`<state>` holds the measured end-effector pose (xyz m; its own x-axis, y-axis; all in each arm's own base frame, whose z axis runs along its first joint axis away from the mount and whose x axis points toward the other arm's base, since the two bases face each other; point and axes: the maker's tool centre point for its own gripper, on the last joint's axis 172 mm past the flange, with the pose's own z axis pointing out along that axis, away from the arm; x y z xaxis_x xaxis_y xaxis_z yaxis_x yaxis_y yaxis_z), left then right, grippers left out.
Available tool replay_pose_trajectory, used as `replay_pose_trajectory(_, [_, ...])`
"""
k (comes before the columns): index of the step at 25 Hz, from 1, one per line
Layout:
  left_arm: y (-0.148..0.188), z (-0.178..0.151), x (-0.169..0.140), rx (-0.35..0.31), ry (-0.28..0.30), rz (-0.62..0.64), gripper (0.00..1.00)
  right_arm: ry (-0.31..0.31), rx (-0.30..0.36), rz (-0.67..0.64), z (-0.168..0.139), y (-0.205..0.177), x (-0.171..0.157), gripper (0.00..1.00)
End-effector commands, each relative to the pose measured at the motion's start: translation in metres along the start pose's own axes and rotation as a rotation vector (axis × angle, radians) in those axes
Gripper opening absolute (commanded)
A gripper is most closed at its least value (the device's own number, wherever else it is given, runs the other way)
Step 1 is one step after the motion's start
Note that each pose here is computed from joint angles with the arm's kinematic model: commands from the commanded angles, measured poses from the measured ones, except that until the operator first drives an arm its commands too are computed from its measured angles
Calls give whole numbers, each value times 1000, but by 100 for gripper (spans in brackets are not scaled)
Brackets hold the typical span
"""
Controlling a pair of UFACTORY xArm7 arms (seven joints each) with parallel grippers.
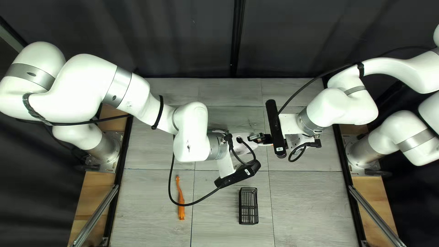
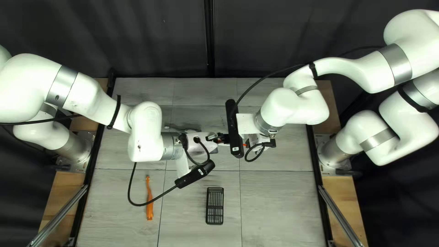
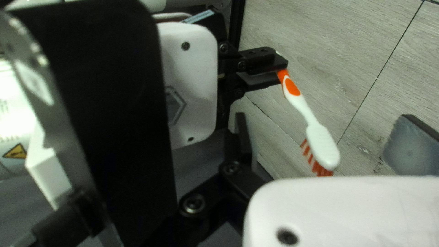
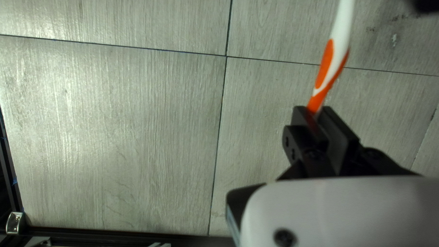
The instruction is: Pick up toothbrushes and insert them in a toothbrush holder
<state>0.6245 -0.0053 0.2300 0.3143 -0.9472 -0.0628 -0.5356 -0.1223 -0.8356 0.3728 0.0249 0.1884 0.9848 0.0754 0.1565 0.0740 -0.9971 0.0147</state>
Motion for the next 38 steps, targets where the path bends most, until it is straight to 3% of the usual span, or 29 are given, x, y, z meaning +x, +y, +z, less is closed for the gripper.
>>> replay_pose_trajectory(1, [-1,-4,3,9,6,3,0,0,0,0,0,0,0,0])
replay_pose_trajectory(5, [-1,-7,5,17,12,2,0,0,0,0,0,0,0,0])
replay_pose_trajectory(6, [1,-8,5,18,14,1,0,0,0,0,0,0,0,90])
replay_pose_trajectory(7, [3,-10,5,19,16,-1,0,0,0,0,0,0,0,100])
replay_pose_trajectory(13, [18,-24,10,28,46,-36,0,0,0,0,0,0,0,100])
replay_pose_trajectory(23, [61,-68,0,-64,97,-135,0,0,0,0,0,0,0,100])
replay_pose_trajectory(31, [80,-128,3,-191,97,-249,0,0,0,0,0,0,0,100])
replay_pose_trajectory(38, [69,-152,21,-366,19,-331,0,0,0,0,0,0,0,100])
